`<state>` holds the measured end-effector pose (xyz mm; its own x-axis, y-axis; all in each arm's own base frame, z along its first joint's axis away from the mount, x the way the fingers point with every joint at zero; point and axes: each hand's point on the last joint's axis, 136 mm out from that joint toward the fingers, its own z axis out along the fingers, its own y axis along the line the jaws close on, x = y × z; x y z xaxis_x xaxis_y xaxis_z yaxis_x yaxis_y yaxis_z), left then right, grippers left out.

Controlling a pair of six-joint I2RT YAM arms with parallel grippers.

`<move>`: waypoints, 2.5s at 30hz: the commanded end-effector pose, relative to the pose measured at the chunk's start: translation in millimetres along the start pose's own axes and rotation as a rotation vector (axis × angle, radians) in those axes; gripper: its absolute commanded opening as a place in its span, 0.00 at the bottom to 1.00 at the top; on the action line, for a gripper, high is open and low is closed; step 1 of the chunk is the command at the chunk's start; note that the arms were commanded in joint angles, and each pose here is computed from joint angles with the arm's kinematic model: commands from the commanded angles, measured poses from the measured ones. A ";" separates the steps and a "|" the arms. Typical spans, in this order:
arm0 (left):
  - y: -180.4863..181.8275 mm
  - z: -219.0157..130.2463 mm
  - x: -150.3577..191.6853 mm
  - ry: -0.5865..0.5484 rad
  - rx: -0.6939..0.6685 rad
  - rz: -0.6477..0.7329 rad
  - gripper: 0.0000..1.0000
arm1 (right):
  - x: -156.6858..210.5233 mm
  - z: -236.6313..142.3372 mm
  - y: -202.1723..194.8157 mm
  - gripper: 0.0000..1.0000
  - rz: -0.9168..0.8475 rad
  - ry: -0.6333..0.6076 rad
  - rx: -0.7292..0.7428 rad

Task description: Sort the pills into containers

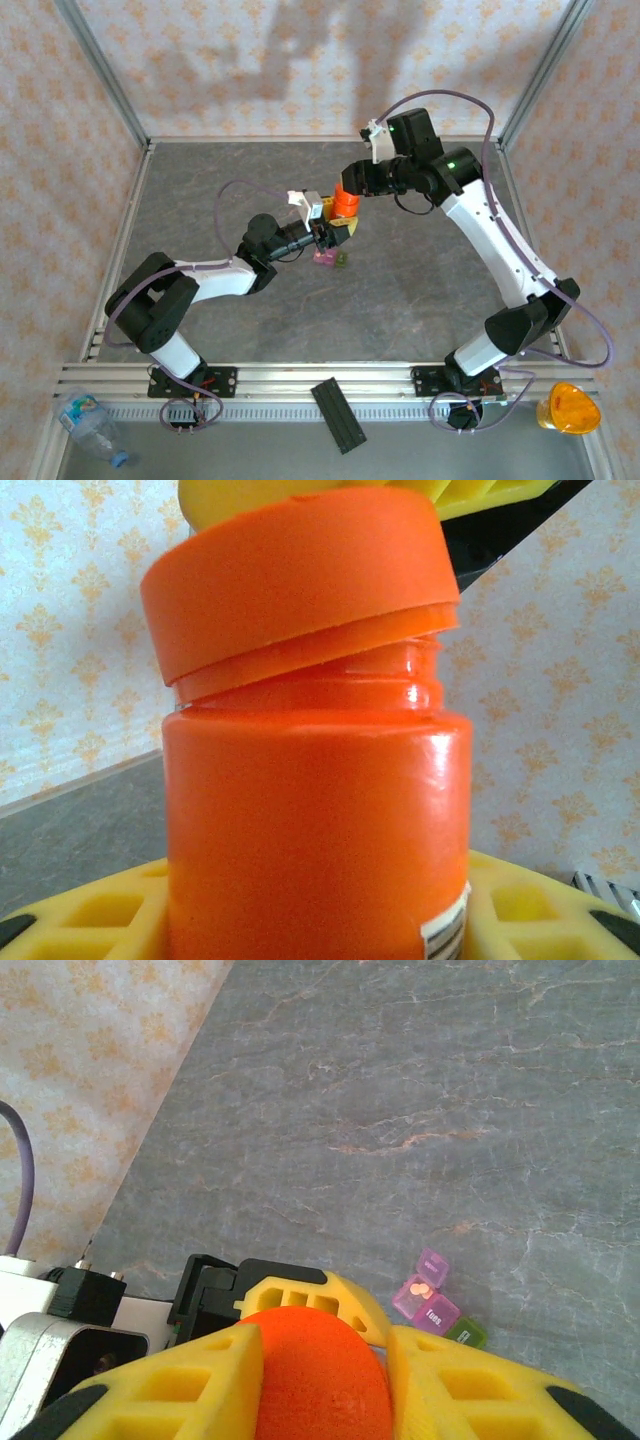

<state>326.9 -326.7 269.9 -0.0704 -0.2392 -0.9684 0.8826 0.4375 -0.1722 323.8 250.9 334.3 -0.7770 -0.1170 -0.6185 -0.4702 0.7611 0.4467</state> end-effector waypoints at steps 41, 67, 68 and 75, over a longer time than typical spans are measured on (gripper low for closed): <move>-1.8 5.4 -29.0 -0.088 0.016 0.032 0.00 | 4.5 -17.6 -32.0 0.36 0.082 -0.037 0.115; -23.0 18.5 -39.4 -0.055 0.219 -0.146 0.00 | -7.0 -46.3 13.7 0.81 -0.108 -0.140 -0.088; -22.8 18.5 -38.5 -0.053 0.219 -0.148 0.00 | -7.6 -45.9 13.5 0.81 -0.107 -0.142 -0.087; -24.0 18.5 -36.3 -0.045 0.228 -0.154 0.00 | -10.9 -40.6 11.7 0.78 -0.098 -0.136 -0.084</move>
<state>322.5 -344.9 290.3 -0.2427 -0.2934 -0.9247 0.9207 0.2307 -0.3149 302.6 232.4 367.3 -0.6904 -0.0970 -0.7169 -0.5573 0.7031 0.4416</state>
